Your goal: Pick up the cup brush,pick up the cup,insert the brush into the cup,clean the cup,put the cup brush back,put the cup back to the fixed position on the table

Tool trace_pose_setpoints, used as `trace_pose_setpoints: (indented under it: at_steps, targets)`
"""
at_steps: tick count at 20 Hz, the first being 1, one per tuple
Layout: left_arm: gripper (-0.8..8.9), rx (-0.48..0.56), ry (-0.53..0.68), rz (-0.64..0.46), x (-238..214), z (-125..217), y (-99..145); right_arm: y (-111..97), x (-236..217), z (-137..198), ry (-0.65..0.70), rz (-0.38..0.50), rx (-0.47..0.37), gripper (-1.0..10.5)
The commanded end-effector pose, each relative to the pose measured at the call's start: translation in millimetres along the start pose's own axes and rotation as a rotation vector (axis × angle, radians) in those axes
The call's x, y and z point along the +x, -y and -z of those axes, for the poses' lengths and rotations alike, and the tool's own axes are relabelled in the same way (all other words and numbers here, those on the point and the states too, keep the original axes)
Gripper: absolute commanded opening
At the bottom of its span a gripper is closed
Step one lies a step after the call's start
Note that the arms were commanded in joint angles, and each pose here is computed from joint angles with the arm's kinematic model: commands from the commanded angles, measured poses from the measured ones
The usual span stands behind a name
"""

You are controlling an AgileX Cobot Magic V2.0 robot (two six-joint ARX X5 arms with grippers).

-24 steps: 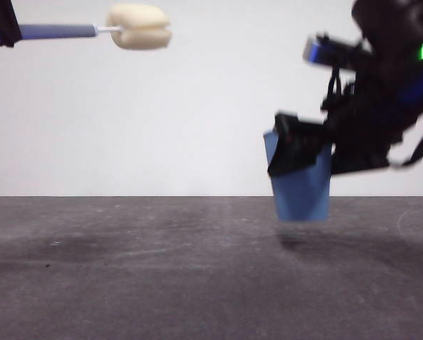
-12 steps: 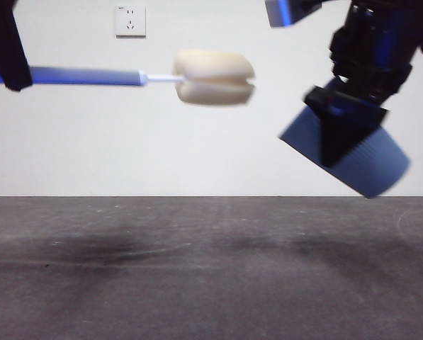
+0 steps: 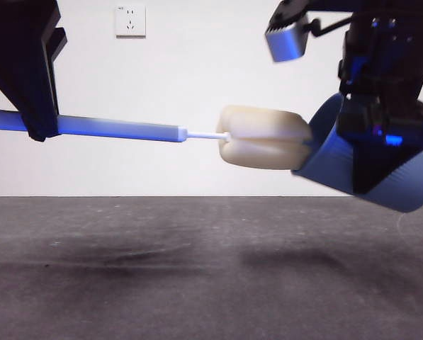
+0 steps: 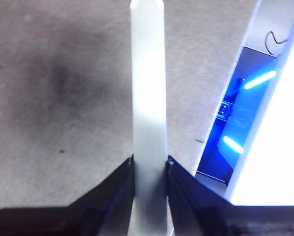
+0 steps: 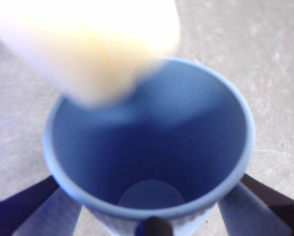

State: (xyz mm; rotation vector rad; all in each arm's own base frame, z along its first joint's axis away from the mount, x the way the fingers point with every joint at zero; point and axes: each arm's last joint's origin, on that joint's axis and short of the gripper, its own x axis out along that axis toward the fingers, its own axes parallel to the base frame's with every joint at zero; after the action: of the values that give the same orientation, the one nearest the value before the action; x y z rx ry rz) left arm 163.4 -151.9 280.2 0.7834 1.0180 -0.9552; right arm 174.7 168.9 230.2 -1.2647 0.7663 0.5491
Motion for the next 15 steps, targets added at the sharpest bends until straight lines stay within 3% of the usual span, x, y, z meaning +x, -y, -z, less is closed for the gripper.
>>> trace_pose_setpoints:
  at_steps: [1, 10, 15]
  targets:
    - [-0.09, 0.014, 0.003, 0.012, 3, -1, 5, -9, 6, -5, -0.031, -0.027, -0.055, -0.2]
    - [-0.09, 0.028, -0.008, 0.058, 11, -10, 18, -42, 6, -35, 0.051, -0.041, -0.180, -0.2]
    - [-0.09, 0.012, -0.017, 0.088, 27, -23, 26, -49, 2, -38, 0.057, -0.025, -0.232, -0.2]
